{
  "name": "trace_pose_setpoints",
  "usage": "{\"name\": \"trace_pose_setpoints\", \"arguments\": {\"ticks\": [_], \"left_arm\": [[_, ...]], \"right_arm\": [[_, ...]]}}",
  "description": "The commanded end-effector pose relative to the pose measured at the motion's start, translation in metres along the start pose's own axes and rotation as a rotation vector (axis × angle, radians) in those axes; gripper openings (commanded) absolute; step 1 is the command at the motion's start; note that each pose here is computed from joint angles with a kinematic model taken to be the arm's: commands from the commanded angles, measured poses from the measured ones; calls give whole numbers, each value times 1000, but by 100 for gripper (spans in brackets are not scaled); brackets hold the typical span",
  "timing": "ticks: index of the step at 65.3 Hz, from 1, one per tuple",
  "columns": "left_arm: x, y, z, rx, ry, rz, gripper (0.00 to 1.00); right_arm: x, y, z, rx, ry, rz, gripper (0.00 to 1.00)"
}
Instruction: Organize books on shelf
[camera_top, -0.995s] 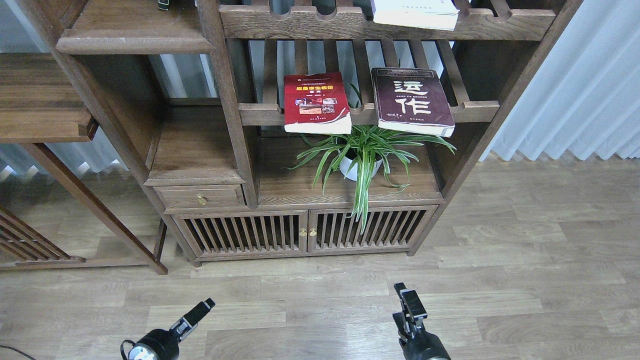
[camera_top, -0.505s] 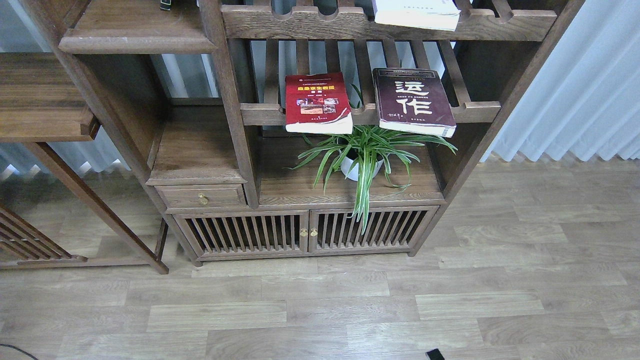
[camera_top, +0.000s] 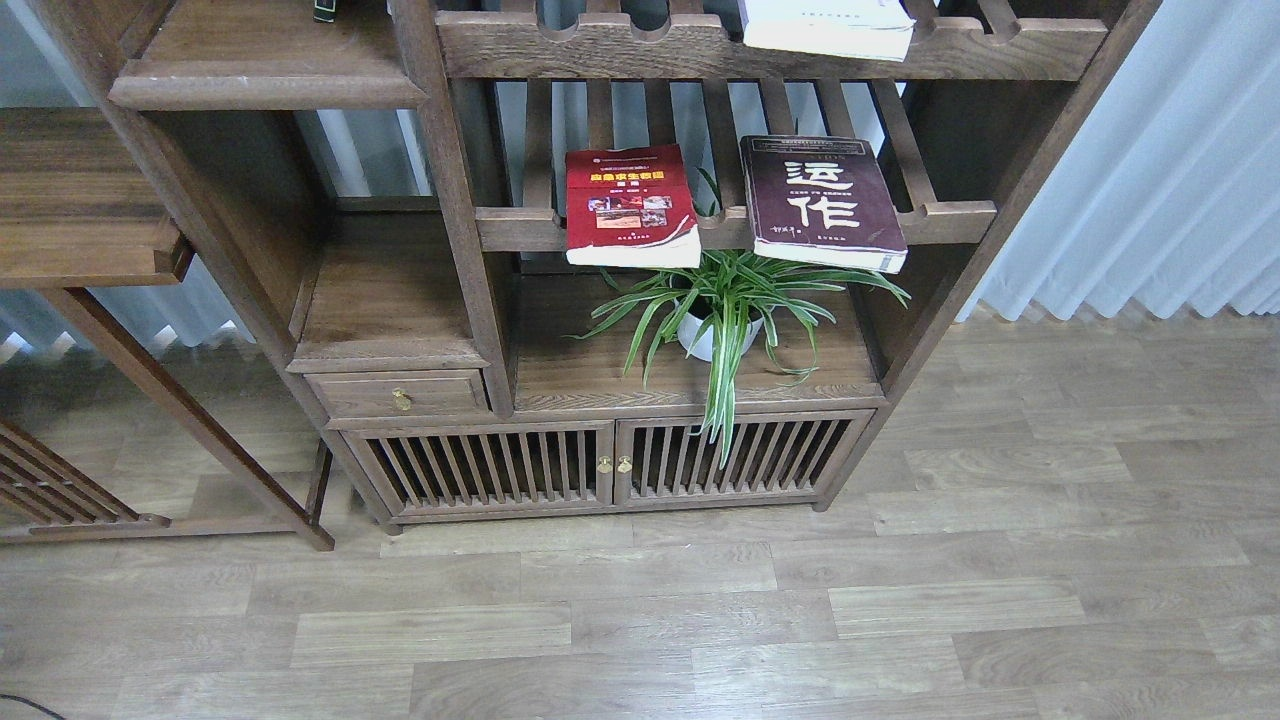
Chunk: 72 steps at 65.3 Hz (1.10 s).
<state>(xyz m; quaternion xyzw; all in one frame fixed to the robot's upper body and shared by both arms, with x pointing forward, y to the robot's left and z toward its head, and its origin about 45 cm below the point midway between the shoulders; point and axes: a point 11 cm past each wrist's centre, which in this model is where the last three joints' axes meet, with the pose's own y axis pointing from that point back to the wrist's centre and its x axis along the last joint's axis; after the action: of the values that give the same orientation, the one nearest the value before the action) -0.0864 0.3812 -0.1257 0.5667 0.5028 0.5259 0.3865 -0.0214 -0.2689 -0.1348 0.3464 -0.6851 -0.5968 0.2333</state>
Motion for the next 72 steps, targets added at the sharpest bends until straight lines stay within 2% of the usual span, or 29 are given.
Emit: {"name": "trace_pose_setpoints", "arguments": {"ticks": [1,5,11,32,72], "left_arm": [[37,3,-60,108,-52,107,100],[37,3,-74,133,-56,108,100],[38,3,-73,131,-53,109,100],[35,2,-26,51,-54,108,100],[35,2,-27,54,-54,108,100]], "right_arm": [[1,1,5,-16,45,-4,99],[1,1,5,-16,45,-4,99],[0,0,4,-13,46,-7,99],[-1,0,3,-12,47,-8,99],[-1,0,3,-12,47,-8,99]]}}
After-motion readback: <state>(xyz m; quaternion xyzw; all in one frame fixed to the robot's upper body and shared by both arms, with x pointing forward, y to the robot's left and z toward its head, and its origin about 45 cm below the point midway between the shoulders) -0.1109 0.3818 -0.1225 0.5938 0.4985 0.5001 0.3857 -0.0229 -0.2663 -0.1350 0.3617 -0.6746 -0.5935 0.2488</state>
